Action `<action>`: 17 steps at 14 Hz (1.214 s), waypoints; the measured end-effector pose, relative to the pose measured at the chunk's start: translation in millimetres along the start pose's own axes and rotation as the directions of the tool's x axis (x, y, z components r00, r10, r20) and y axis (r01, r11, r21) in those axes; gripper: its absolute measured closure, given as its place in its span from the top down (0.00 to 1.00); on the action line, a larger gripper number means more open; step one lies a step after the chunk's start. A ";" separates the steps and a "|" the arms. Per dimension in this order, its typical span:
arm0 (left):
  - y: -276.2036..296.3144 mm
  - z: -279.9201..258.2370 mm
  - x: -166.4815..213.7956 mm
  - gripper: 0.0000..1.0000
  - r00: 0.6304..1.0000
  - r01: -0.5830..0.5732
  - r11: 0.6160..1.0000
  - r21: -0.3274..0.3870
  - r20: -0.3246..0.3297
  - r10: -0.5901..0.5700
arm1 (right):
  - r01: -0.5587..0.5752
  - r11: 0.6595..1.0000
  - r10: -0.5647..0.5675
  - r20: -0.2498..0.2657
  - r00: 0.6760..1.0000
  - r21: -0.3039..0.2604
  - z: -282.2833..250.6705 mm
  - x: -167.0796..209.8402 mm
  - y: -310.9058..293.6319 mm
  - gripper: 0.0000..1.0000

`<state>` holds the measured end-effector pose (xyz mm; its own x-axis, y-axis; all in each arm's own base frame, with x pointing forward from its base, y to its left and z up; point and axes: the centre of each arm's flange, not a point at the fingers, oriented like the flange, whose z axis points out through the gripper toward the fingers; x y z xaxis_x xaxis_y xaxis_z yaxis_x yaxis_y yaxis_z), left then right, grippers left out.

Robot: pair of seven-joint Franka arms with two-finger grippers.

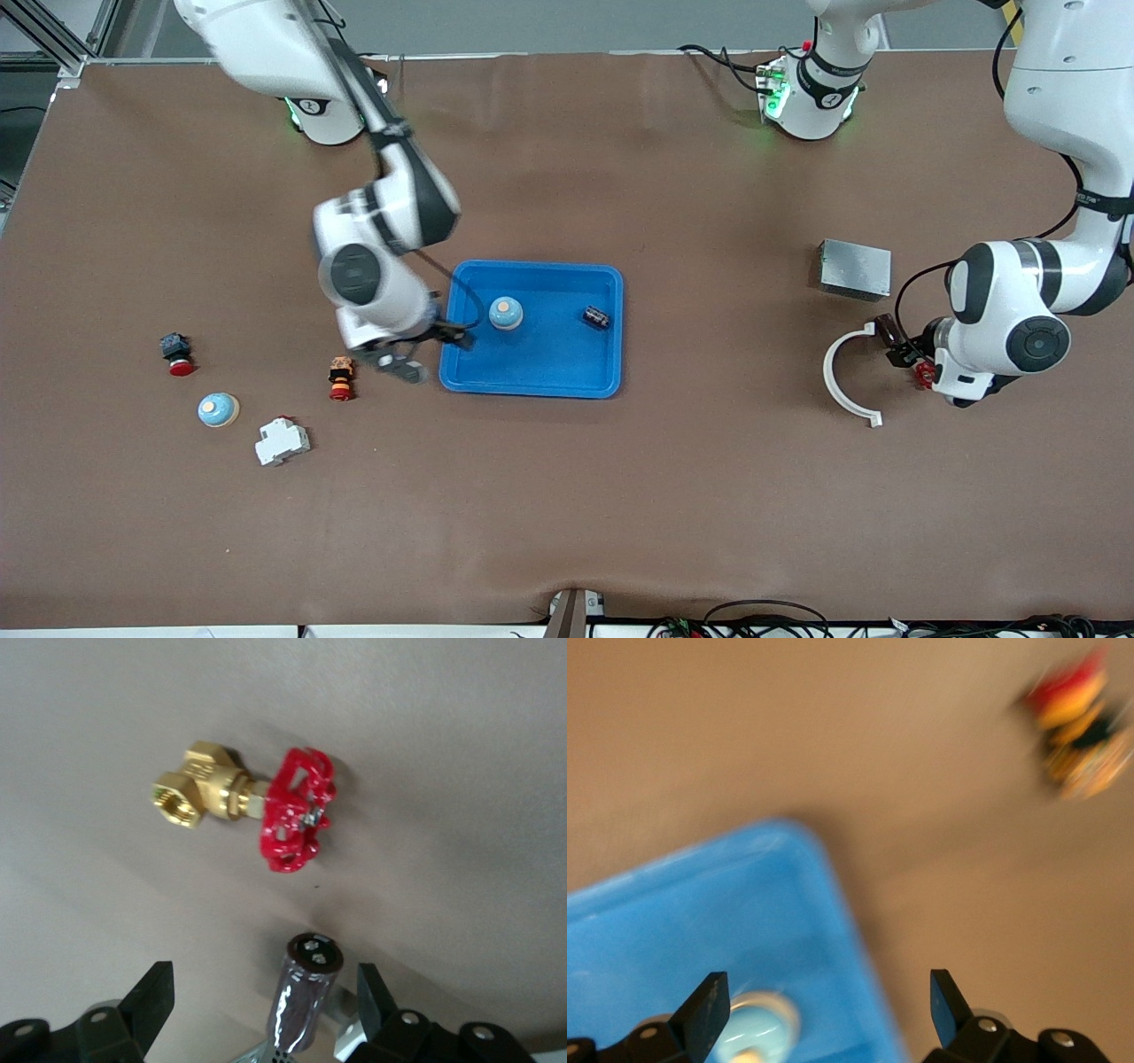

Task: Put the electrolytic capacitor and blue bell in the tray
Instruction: 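Open the right gripper in the tray while the left gripper grasps another capacitor, then grasp another bell with the right gripper while the left gripper lifts the capacitor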

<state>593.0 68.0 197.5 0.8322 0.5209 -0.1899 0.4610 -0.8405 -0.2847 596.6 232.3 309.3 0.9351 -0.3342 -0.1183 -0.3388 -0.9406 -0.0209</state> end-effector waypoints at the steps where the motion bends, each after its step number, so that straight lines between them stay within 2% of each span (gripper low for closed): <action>1: 1.8 7.3 -1.6 0.90 1.000 -0.003 1.000 0.000 0.006 0.003 | 0.049 0.999 -0.049 -0.013 0.999 0.001 -15.9 23.8 34.9 1.00; 3: 3.7 18.4 -3.1 0.89 1.000 -0.007 1.000 0.004 0.019 0.007 | 0.146 0.989 -0.147 -0.035 0.988 -0.039 -29.8 61.8 100.7 1.00; 5: 4.2 23.1 -4.8 0.86 1.000 -0.009 1.000 0.007 0.027 0.009 | 0.229 0.969 -0.233 -0.041 0.972 -0.089 -28.4 84.4 147.8 1.00; 9: 5.0 26.8 -6.5 0.48 0.999 -0.012 1.000 0.009 0.034 0.011 | 0.364 0.924 -0.377 -0.104 0.921 -0.118 -32.6 124.6 223.4 1.00; 10: 5.6 27.6 -6.8 0.48 0.999 -0.013 1.000 0.010 0.035 0.013 | 0.387 0.914 -0.401 -0.111 0.910 -0.124 -29.9 134.4 244.3 1.00; 12: 6.8 26.9 -7.1 0.35 0.999 -0.015 1.000 0.008 0.033 0.015 | 0.414 0.901 -0.428 -0.112 0.897 -0.133 -15.2 152.2 280.6 1.00; 17: 5.9 7.8 -2.8 0.36 0.998 -0.062 0.998 -0.008 0.000 0.062 | 0.429 0.893 -0.443 -0.098 0.891 -0.137 36.6 182.8 314.3 1.00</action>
<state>591.0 62.7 189.0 0.8590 0.4681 -0.2074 0.4112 -0.8721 -0.2653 657.2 -122.3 244.8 0.9935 0.1135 0.0015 0.1131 -0.9913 0.0670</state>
